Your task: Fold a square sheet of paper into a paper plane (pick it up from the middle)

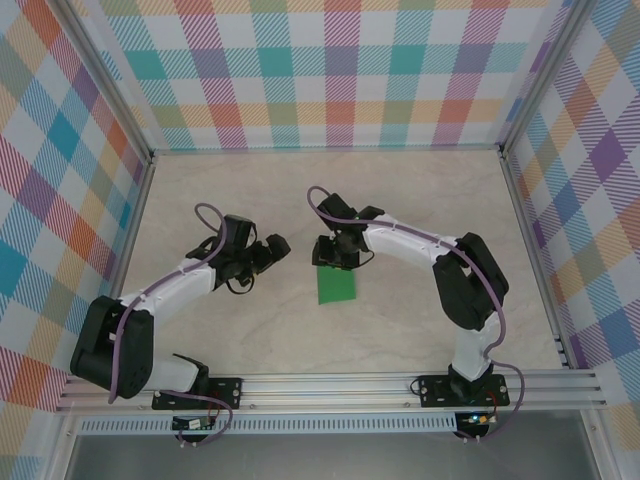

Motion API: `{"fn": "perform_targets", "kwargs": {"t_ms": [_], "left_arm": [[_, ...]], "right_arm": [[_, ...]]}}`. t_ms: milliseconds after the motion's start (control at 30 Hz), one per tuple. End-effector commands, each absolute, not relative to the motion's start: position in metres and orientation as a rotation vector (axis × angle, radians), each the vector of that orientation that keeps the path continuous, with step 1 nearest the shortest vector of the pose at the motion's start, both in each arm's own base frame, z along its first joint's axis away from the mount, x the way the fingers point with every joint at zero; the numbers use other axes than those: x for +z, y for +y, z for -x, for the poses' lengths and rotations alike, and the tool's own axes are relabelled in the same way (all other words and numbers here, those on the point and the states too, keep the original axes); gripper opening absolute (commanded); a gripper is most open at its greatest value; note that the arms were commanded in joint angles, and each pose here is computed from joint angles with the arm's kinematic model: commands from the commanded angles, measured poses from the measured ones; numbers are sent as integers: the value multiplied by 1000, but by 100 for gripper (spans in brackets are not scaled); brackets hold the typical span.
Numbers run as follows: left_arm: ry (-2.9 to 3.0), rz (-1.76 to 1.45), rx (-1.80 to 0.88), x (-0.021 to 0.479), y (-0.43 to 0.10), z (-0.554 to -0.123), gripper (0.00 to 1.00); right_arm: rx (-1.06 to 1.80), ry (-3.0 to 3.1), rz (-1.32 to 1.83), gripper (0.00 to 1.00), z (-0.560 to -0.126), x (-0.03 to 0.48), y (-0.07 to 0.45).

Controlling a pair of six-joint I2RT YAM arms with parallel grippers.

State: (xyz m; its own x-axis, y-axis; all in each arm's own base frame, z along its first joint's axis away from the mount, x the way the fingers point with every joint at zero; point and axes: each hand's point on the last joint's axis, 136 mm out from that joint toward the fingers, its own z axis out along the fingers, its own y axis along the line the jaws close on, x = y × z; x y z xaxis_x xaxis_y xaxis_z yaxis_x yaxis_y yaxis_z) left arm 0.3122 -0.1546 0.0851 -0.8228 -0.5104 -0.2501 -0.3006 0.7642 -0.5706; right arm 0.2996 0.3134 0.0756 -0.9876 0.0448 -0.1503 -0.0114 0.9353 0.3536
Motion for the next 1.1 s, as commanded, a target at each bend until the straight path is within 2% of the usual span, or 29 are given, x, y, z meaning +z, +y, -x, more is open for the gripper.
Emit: {"fn": "perform_targets", "kwargs": {"t_ms": [0,200,400,633,800,900,1067], "left_arm": [[2622,611,-749,73,-155,-305,100],[2619,587,-813,79,-164,-310,99],[2598,520,-943,88,-183,-318,87],[2600,471,-961,89,-189,-326,81],[2616,468,-997,82,-196,-330,78],[2613,470,-1063,79,-205,-333,73],[2609,455,-1154,78,-226,-335,60]], "right_arm": [[438,2970,-64,45,-293,63,299],[506,3008,-17,43,-294,43,315],[576,3037,60,40,-293,30,333],[561,3111,220,37,-272,4,344],[548,3115,344,37,-248,6,346],[559,3053,305,40,-253,28,343],[661,2884,130,54,-267,82,330]]}}
